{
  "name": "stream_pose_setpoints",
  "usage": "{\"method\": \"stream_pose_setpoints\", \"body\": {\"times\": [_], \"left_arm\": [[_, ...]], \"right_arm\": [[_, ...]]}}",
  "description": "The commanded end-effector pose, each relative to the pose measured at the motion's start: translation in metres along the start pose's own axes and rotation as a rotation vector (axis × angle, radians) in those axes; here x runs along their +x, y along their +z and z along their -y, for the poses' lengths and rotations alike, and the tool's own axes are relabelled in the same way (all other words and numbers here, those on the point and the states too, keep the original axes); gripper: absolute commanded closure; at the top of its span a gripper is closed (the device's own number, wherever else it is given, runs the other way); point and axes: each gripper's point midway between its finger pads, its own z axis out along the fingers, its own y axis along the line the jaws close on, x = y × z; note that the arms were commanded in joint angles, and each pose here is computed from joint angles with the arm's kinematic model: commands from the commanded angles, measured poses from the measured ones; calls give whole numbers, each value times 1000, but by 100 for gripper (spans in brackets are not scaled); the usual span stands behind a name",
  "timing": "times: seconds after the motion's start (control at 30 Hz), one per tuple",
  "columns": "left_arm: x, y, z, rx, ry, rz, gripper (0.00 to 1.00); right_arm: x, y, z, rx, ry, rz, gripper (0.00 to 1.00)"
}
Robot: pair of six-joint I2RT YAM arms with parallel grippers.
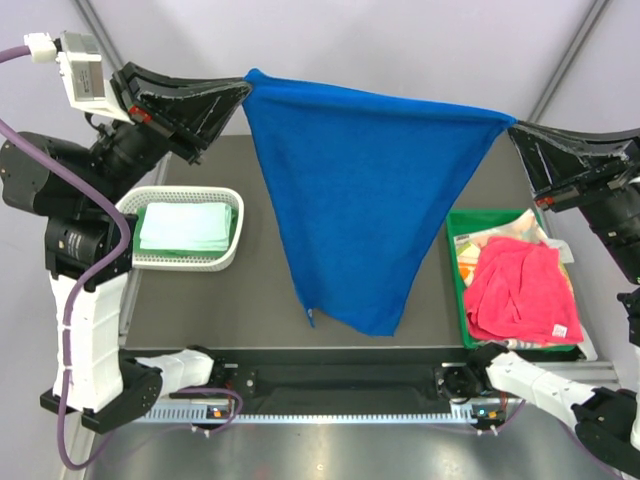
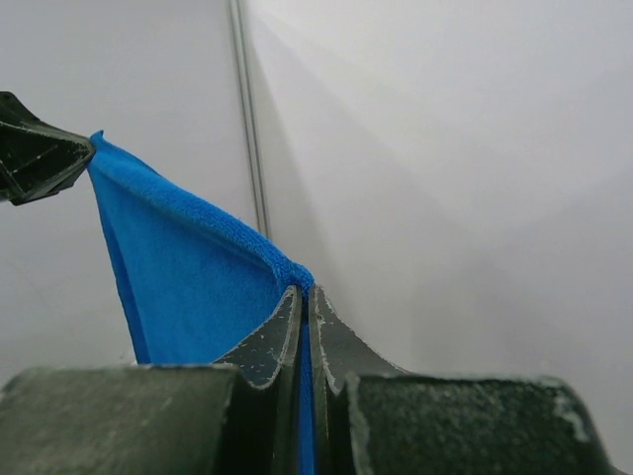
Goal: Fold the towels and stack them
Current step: Flatten out the crumpled towel
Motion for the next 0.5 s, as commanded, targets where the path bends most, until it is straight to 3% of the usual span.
{"method": "stream_pose_setpoints", "body": {"times": [0.0,0.2,0.47], "left_arm": [[-21,2,5,14,43,74,100],[0,10,-18,-39,33,37,100],[57,33,-83,-167,21,-48,100]], "right_arm": [[-26,-5,6,38,-44,81,100],[-6,10,20,89,-67,47,100],[60,65,56,190,-118,-55,100]]}}
